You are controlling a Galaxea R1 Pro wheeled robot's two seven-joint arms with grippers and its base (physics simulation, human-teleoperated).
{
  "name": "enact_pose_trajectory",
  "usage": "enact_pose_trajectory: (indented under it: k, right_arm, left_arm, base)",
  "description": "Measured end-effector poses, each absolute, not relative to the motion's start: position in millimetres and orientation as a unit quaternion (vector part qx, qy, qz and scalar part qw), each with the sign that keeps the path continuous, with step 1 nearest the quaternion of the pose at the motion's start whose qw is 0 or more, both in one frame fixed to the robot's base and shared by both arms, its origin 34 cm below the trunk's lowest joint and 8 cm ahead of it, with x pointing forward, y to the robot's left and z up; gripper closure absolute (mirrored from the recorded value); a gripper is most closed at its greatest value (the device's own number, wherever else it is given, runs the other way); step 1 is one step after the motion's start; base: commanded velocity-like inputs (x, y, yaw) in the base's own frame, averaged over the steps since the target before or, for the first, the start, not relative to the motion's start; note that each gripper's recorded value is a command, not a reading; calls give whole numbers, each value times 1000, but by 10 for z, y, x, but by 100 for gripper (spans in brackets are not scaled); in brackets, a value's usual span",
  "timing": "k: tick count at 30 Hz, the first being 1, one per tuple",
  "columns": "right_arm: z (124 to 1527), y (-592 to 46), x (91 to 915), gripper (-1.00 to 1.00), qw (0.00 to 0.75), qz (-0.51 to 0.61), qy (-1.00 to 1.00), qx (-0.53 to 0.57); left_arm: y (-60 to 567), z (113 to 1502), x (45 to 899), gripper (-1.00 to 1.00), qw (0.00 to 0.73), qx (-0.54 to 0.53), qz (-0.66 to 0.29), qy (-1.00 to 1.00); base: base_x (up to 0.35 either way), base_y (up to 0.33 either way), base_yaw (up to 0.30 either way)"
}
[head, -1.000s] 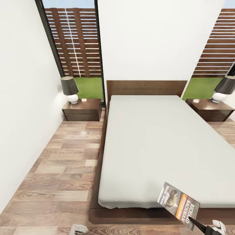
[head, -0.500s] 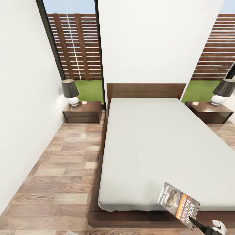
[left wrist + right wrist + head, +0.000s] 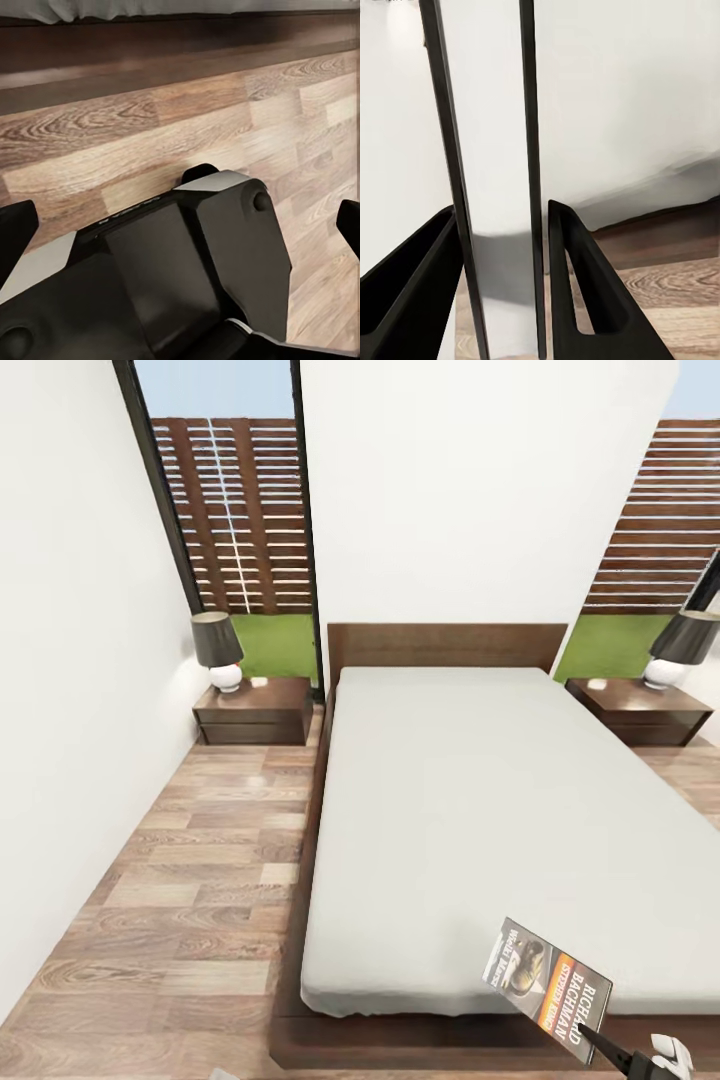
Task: In the bedroom, move the book from the bed onto either nightstand, and place the two sandals side by side next to the bed.
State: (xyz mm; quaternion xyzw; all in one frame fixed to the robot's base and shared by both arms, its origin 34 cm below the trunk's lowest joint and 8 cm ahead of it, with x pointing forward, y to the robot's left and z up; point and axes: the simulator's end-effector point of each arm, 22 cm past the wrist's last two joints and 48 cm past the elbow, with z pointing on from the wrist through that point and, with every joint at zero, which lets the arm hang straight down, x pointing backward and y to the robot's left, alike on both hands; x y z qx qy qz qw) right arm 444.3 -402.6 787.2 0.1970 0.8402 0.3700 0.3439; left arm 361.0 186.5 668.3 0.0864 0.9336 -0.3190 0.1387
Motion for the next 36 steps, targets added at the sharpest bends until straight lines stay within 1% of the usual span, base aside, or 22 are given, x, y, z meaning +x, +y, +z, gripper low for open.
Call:
enact_pose_trajectory:
  k: [36]
  right_arm:
    - [8059,-4008,4557,100,367,376,830,187]
  left_arm:
    - [1776,6843,3792,-100,166,95,-322,927]
  base:
    - [0,0,0]
